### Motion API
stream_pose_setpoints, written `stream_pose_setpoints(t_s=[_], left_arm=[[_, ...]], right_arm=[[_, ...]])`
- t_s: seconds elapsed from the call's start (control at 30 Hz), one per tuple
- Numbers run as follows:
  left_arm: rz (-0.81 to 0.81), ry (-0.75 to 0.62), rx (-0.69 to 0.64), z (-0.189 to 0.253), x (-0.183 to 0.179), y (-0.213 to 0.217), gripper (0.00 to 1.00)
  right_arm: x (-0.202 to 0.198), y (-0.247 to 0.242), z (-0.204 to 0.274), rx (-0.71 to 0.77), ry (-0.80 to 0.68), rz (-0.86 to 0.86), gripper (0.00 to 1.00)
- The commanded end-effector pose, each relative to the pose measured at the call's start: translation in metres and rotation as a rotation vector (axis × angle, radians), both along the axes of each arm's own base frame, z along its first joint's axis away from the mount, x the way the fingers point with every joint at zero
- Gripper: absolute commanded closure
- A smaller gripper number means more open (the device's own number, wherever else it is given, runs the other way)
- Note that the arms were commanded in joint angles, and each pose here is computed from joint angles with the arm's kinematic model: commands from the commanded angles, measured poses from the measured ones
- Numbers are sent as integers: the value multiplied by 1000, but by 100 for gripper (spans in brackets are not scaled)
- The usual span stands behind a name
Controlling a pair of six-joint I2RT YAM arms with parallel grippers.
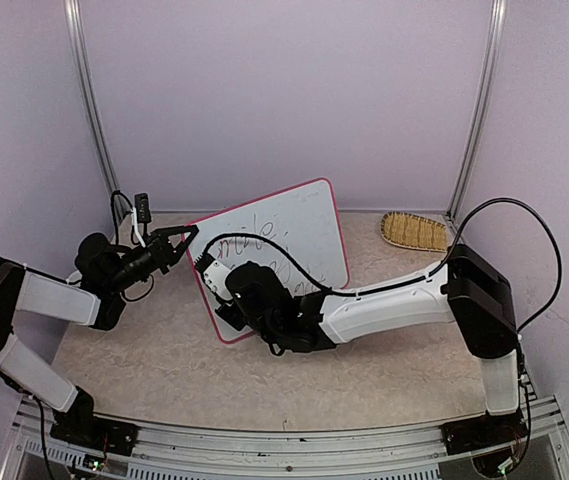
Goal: Erase the whiteboard
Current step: Erase the whiteboard at the center of the board.
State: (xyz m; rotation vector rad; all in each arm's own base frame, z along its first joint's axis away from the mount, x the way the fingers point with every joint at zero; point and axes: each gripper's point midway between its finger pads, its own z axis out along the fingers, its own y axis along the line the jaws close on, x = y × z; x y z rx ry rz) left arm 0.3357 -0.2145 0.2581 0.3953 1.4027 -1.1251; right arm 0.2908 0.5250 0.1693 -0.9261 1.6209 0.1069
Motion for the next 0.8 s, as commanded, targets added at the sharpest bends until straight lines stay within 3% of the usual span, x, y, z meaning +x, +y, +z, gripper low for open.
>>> stream_pose_setpoints(t_s=[0.0, 0.47, 0.77], left_arm=[[-75, -14, 24, -1, -10, -13, 100], [-69, -21, 32, 0, -10, -13, 100], [-69, -18, 33, -1, -9, -13, 100]], right_arm=[[26, -17, 27, 57, 3, -53, 77], [50, -5, 77, 121, -50, -58, 77], [45, -18, 34, 68, 24, -51, 77]])
